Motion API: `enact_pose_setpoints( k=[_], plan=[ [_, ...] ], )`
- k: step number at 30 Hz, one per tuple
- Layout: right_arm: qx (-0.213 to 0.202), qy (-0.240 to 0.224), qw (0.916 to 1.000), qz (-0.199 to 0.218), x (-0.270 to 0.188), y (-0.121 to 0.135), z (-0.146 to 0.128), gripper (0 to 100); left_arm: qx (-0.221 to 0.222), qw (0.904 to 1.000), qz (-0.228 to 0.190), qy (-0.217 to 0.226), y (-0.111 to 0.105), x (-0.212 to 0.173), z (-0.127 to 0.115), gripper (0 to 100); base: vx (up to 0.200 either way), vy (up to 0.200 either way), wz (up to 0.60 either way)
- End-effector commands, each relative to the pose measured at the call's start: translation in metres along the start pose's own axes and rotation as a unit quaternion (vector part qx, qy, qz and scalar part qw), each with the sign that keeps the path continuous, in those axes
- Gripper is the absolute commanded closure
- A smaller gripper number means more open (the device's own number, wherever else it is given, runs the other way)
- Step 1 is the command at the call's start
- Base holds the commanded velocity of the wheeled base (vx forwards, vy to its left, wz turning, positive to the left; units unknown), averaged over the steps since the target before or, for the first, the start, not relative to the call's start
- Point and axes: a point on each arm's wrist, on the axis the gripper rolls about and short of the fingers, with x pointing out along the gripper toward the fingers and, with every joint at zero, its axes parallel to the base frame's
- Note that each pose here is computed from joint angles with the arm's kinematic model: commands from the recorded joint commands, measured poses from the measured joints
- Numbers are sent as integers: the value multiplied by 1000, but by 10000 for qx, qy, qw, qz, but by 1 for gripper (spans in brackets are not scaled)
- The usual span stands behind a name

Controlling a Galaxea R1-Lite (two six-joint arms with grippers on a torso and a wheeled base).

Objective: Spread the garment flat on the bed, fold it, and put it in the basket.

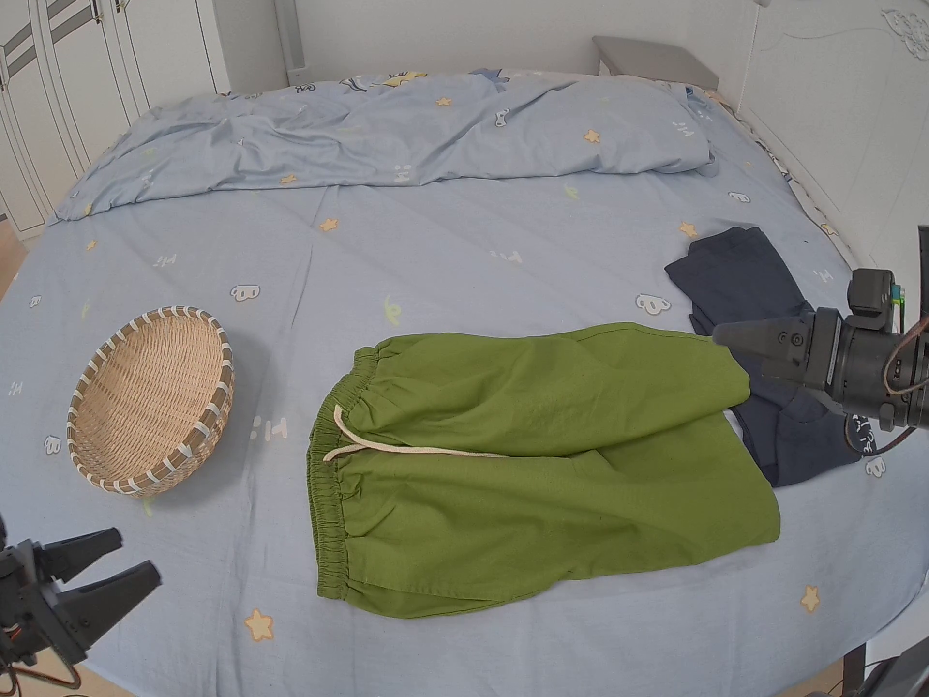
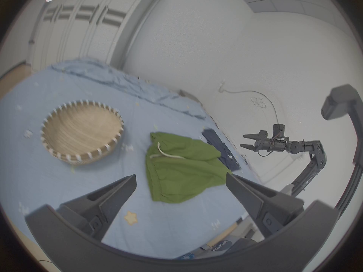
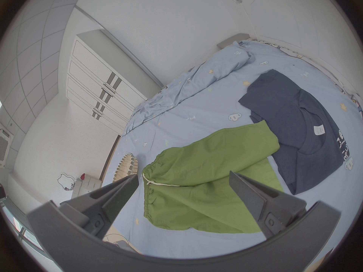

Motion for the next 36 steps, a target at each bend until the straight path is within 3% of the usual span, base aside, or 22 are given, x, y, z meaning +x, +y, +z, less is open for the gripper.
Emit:
enact_pose_setpoints(
  k=[1, 7, 11, 18, 22, 30, 36],
  plan=[
    [77, -116, 9999, 5, -14, -23, -11, 0, -1236, 9716, -524, 1946, 40, 88, -17, 0, 0, 0, 0],
    [-193, 110, 9997, -124, -9, -31, -22, 0, -1481, 9484, -808, 2684, 76, 149, -38, 0, 0, 0, 0],
    [-248, 158, 9994, -160, -8, -33, -23, 0, -1235, 9479, -845, 2813, 95, 171, -59, 0, 0, 0, 0],
    [-290, 244, 9990, -219, 0, -36, -24, 0, -1337, 9397, -850, 3032, 103, 181, -73, 0, 0, 0, 0],
    [-328, 252, 9990, -176, 1, -35, -26, 0, -1333, 9413, -856, 2982, 107, 186, -75, 0, 0, 0, 0],
    [-336, 280, 9989, -188, 1, -36, -28, 0, -1322, 9395, -980, 3004, 107, 196, -85, 0, 0, 0, 0],
    [-335, 252, 9989, -191, 1, -37, -27, 0, -1656, 9371, -1028, 2897, 102, 205, -87, 0, 0, 0, 0]
  ],
)
